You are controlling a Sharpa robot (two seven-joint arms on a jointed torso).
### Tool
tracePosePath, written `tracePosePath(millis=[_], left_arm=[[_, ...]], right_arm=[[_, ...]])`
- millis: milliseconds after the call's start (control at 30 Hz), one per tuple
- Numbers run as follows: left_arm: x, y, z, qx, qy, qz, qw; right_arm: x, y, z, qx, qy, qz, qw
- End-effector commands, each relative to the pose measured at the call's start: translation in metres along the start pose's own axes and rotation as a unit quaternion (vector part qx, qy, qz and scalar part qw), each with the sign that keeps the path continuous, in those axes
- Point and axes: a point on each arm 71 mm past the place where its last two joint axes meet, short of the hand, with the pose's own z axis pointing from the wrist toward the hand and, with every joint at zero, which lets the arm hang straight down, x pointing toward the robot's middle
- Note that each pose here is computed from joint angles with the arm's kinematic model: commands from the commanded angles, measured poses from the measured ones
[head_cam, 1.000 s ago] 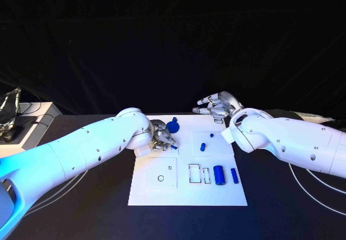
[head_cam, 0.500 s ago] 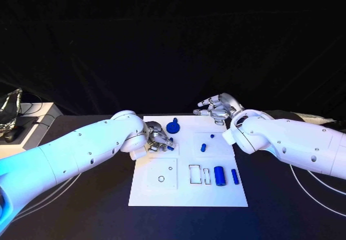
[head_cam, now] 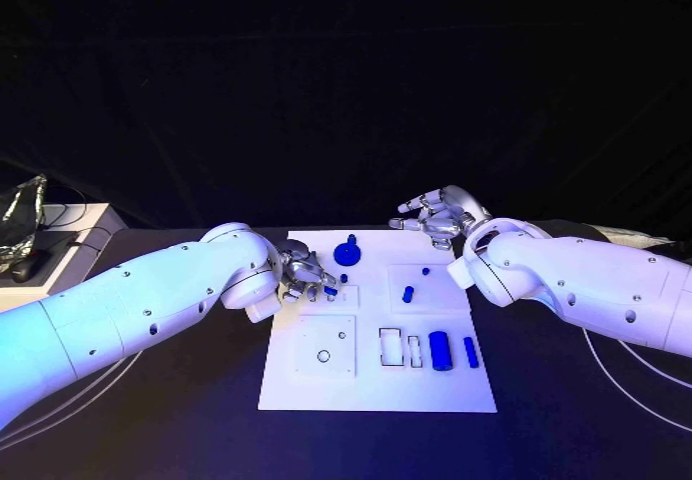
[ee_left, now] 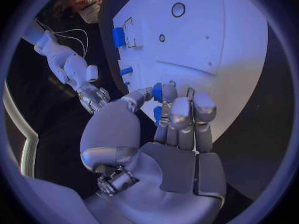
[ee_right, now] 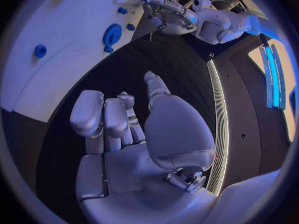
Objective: Assemble the parts on the task board
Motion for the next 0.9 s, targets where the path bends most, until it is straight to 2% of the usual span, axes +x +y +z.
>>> tracePosePath(millis=[33, 367, 900], left_arm=[[-0.0024, -0.0029, -0.0012, 0.01, -0.032, -0.001, 0.999], [0.0, -0.0024, 0.001, -0.004, -0.056, 0.022, 0.998], [0.0091, -0.0031, 0.0045, -0.015, -0.051, 0.045, 0.998]], right_arm=[[0.001, 0.0, 0.0, -0.006, 0.008, -0.004, 1.0], [0.001, 0.0, 0.0, -0.006, 0.01, -0.004, 1.0], [0.001, 0.0, -0.001, -0.007, 0.011, -0.003, 1.0]])
